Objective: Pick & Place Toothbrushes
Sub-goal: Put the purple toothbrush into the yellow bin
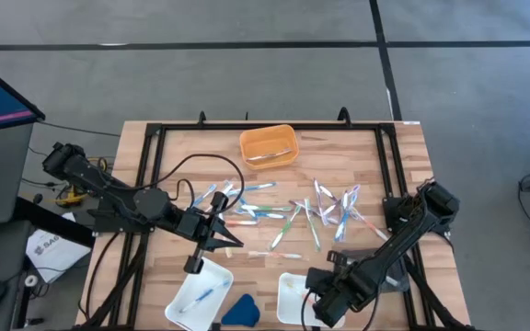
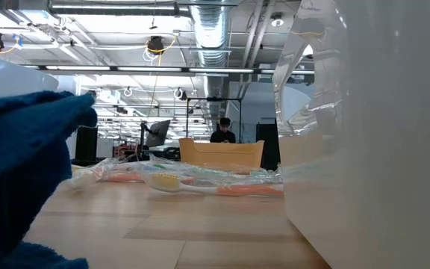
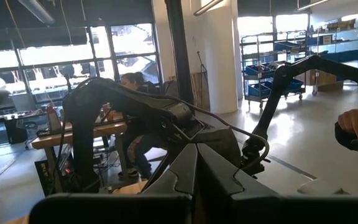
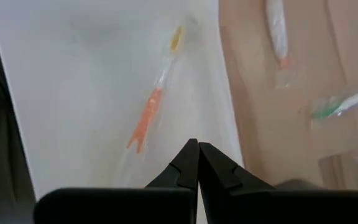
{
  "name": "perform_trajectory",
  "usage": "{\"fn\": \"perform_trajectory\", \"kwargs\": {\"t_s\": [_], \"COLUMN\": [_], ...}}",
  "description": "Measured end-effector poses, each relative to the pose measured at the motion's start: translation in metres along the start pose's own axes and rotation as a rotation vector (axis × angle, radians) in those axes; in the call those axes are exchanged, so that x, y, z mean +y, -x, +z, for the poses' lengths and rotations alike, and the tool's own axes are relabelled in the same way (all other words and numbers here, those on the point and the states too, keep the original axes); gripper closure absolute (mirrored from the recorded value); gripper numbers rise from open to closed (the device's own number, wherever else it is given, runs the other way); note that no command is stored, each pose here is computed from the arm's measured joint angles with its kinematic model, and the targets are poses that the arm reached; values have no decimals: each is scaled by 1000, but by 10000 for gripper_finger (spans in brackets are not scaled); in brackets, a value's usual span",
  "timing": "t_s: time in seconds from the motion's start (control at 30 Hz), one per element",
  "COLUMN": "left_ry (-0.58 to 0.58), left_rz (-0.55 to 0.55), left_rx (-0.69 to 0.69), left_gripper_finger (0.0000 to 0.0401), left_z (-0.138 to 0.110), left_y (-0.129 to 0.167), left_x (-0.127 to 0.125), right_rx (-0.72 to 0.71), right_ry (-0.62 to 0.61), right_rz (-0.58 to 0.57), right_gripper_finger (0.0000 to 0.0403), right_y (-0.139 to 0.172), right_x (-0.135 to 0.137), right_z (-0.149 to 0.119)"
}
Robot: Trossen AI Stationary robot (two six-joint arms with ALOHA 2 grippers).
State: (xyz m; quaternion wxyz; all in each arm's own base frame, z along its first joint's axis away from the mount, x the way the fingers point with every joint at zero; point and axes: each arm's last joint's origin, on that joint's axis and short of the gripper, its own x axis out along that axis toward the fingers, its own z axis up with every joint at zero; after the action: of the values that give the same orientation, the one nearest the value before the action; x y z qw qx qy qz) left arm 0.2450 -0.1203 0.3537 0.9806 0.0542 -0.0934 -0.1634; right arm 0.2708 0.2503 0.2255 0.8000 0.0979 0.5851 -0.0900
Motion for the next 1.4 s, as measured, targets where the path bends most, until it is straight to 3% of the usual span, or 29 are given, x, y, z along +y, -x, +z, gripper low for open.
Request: {"fn": "perform_trajectory", "kwargs": {"t_s": [0.47,0.9,1.07,1.4], "left_ry": [0,-19,-18,-18], "left_rz": [0,0,1,1], "left_rx": [-1,-1,-3,-3], "left_gripper_finger": [396,396,396,396], "left_z": [0,0,0,0], "left_y": [0,0,0,0], "left_x": [0,0,0,0], "right_rx": [-111,-466,-601,-673], "right_ry": [95,173,229,241], "right_rz": [-73,-39,-96,-224], "right_gripper_finger": [403,403,403,403], "right_y": [2,72,86,86], "right_x": [-6,-16,-14,-17], "right_z": [8,12,8,5]}}
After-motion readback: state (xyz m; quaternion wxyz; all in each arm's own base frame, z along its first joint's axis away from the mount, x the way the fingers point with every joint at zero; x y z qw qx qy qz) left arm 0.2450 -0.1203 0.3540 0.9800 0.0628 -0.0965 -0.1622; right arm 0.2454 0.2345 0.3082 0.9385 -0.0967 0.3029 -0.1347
